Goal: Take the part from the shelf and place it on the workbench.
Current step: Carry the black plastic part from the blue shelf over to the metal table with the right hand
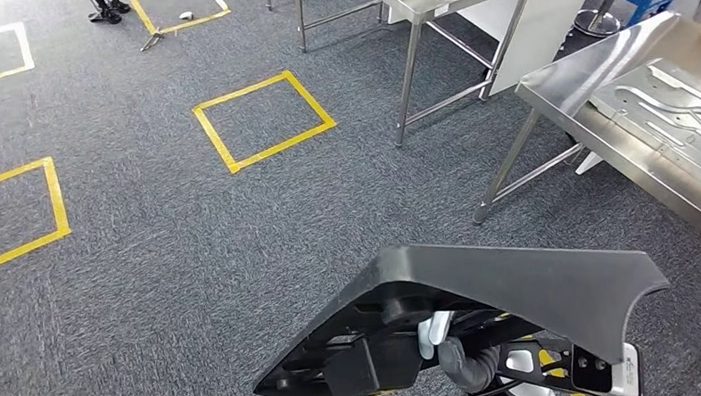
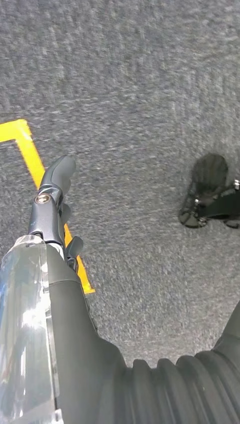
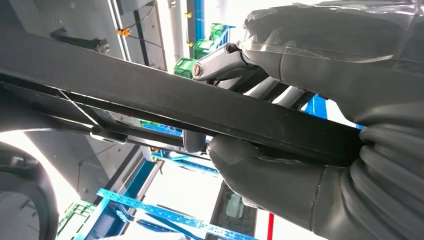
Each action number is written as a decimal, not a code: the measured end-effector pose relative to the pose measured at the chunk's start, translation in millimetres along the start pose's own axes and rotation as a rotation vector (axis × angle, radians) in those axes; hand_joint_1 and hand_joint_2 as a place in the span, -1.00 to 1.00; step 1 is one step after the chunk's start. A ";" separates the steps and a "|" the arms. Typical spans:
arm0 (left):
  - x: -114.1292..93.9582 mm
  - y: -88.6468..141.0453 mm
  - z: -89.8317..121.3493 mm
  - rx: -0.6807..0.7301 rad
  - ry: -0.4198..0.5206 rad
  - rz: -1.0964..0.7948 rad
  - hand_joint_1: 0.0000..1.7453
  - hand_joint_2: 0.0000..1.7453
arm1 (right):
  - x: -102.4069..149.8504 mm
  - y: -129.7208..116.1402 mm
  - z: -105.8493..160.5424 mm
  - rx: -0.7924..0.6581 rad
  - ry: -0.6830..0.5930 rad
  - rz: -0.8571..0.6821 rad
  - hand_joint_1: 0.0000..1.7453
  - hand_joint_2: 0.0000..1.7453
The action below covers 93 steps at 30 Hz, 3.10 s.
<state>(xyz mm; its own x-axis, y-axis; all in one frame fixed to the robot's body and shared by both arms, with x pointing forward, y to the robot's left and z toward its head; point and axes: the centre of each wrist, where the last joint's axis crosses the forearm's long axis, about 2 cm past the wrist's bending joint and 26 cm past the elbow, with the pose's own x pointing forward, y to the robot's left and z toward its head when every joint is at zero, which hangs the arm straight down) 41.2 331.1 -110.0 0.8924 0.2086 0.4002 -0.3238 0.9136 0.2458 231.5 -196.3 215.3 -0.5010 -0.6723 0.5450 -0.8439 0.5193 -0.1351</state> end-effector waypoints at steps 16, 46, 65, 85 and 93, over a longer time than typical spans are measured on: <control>-8.4 -1.4 3.1 0.021 0.016 0.021 -1.00 1.00 | 3.1 1.5 23.0 -0.008 0.039 -0.051 1.00 1.00; -1.1 6.3 -1.2 0.002 -0.010 0.053 -1.00 1.00 | -1.8 -11.8 2.5 -0.061 -0.011 0.019 1.00 1.00; 8.9 11.1 -5.2 -0.018 -0.032 0.039 -1.00 1.00 | -5.3 -12.5 -12.7 -0.057 -0.020 0.068 1.00 1.00; 10.7 8.9 -5.3 -0.026 -0.052 0.030 -1.00 1.00 | -2.3 -23.6 -26.0 -0.041 -0.057 0.058 1.00 1.00; 12.0 6.0 -5.1 -0.036 -0.056 0.035 -1.00 1.00 | -1.6 -25.4 -28.3 -0.035 -0.060 0.065 1.00 1.00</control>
<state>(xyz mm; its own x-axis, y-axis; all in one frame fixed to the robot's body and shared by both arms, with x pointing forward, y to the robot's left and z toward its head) 51.6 340.9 -108.2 0.8615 0.2216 0.4569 -0.3418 0.9185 0.1989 259.2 -193.4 241.3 -0.5659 -0.6667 0.4850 -0.8026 0.5802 -0.1389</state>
